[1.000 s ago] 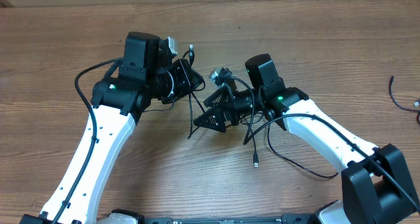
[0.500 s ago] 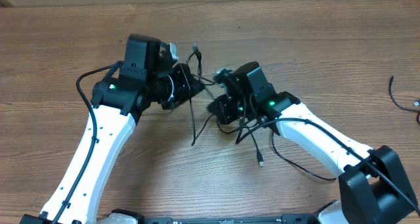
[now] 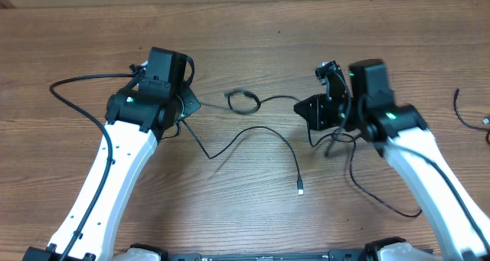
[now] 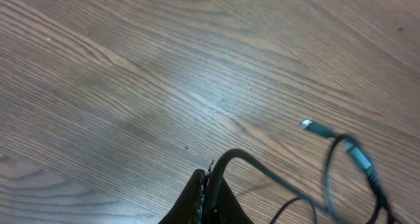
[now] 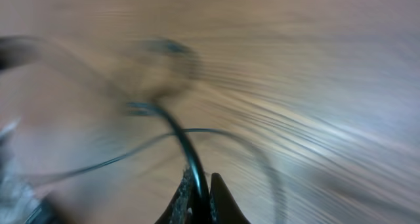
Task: Untangle cables
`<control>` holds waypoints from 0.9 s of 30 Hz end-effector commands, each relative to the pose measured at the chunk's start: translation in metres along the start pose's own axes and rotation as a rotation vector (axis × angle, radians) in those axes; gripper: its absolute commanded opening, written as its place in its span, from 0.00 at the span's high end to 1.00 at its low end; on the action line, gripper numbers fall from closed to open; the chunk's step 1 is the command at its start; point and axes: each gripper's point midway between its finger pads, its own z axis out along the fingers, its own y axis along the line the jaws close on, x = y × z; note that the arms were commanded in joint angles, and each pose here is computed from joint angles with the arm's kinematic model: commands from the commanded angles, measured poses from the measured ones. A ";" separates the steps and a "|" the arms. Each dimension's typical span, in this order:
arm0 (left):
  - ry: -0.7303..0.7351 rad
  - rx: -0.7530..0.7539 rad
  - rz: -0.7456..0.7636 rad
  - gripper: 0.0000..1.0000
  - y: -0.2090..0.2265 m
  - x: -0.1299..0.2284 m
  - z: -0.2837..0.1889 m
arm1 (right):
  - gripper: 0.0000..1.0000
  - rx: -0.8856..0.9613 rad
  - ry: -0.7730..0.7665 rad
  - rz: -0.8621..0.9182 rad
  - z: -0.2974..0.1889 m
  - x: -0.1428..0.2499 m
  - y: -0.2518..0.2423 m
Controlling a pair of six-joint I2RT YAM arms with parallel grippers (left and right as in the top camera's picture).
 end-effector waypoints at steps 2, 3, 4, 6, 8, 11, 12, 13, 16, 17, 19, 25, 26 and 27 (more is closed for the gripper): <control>0.074 -0.036 0.004 0.96 -0.003 0.010 0.025 | 0.96 -0.280 -0.222 -0.402 -0.075 -0.018 0.096; 0.102 -0.036 0.010 0.96 -0.005 0.015 0.031 | 0.96 -0.268 -0.276 -0.443 -0.088 -0.024 0.104; 0.164 -0.001 0.021 0.95 -0.015 0.028 0.037 | 0.96 -0.233 -0.357 -0.468 -0.106 -0.035 0.112; 0.234 0.130 0.088 0.96 -0.045 0.044 0.037 | 0.96 -0.170 -0.451 -0.472 -0.123 -0.049 0.114; 0.255 0.278 0.196 0.96 -0.079 0.056 0.029 | 0.96 -0.102 -0.493 -0.431 -0.127 -0.060 0.105; 0.283 0.541 0.359 0.96 -0.135 0.079 0.005 | 0.96 -0.030 -0.475 -0.378 -0.113 -0.066 0.084; 0.281 0.629 0.424 0.96 -0.152 0.087 -0.005 | 0.96 -0.026 -0.440 -0.350 -0.100 -0.067 0.074; 0.271 0.720 0.513 0.96 -0.170 0.099 -0.017 | 0.96 -0.023 -0.411 -0.331 -0.088 -0.067 0.066; 0.251 0.717 0.584 0.96 -0.175 0.111 -0.019 | 0.96 -0.035 -0.383 -0.236 -0.070 -0.072 0.053; 0.221 0.623 0.584 0.96 -0.165 0.107 -0.008 | 0.96 -0.032 -0.392 -0.232 -0.072 -0.077 0.052; 0.151 0.409 0.561 0.95 -0.134 0.091 0.014 | 0.96 -0.004 -0.459 -0.258 -0.094 -0.096 0.055; -0.139 -0.451 0.205 0.96 0.037 0.023 0.026 | 0.96 0.430 -0.870 0.028 -0.236 -0.142 -0.007; -0.163 -0.545 0.082 0.96 0.065 0.016 0.018 | 0.96 0.514 -0.972 0.128 -0.273 -0.137 -0.025; -0.166 -0.571 0.027 0.96 0.075 0.013 0.017 | 0.96 0.539 -1.007 0.163 -0.288 -0.134 -0.032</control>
